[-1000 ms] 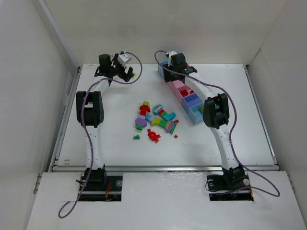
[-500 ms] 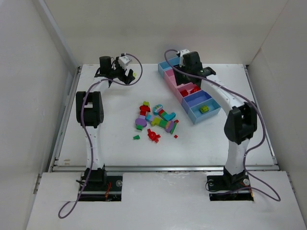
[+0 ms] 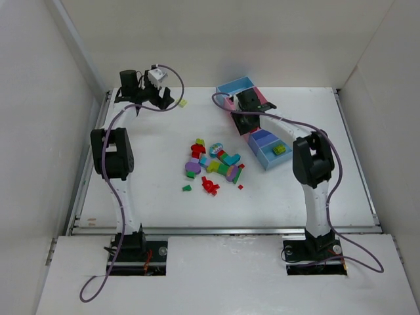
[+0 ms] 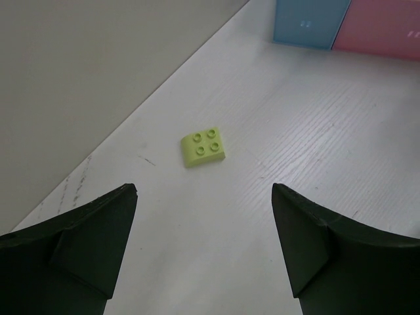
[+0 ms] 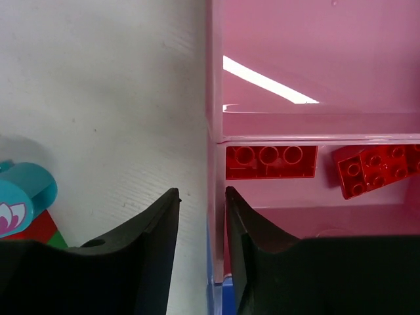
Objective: Sort the legos into containers by color
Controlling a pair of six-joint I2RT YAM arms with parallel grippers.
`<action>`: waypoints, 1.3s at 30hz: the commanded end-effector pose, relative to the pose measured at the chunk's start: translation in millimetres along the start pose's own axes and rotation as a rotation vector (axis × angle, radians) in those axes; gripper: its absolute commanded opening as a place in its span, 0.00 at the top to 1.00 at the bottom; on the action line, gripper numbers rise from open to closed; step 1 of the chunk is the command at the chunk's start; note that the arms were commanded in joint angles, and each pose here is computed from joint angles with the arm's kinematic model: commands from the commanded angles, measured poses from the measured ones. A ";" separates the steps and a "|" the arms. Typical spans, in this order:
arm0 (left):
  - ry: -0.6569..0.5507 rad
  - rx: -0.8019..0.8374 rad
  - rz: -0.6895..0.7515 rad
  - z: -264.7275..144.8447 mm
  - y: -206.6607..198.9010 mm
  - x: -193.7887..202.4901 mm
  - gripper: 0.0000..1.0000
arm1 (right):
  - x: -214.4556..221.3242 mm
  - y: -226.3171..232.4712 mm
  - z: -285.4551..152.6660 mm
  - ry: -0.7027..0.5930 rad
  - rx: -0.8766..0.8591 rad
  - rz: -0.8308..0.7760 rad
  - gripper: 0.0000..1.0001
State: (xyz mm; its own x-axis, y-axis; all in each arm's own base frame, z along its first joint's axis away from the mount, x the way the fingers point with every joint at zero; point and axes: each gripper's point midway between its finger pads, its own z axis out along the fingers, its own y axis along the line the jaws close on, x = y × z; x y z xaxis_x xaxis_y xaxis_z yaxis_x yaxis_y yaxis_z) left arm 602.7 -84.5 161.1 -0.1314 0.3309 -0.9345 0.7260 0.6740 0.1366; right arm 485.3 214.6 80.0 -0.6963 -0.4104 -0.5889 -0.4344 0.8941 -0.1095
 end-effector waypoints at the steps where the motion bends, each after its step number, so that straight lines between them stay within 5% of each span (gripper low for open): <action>1: -0.059 0.019 0.004 -21.8 -5.2 -36.7 0.20 | -19.0 -4.9 -9.7 -0.035 0.018 0.015 0.60; 7: -0.056 0.021 -0.015 -25.0 -3.9 -34.1 0.20 | -14.0 -7.8 -9.3 -0.028 0.029 -0.019 0.77; 12: -0.068 0.027 -0.029 -28.9 -1.5 -37.4 0.20 | -2.8 -26.8 1.6 0.038 0.123 -0.214 0.89; 21: -0.059 -0.010 -0.047 -42.9 15.4 -26.8 0.21 | -82.9 -25.1 24.9 -0.083 0.151 -0.390 0.87; 32: -0.033 -0.052 -0.065 -67.1 33.1 -14.6 0.21 | -111.4 29.7 36.9 -0.196 0.123 -0.541 0.91; 39: -0.027 -0.049 -0.073 -68.1 29.7 -11.3 0.21 | -100.0 94.4 29.8 -0.226 -0.051 -0.745 0.95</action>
State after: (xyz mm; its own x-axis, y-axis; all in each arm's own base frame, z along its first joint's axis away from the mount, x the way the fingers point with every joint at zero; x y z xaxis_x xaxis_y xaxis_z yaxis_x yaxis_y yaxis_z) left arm 591.0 -17.5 154.2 -0.2452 0.2527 -0.9360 0.6628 0.7483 0.0283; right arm 511.9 264.6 81.5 -0.4669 -0.7829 -0.4113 -0.6778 0.6155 -0.4022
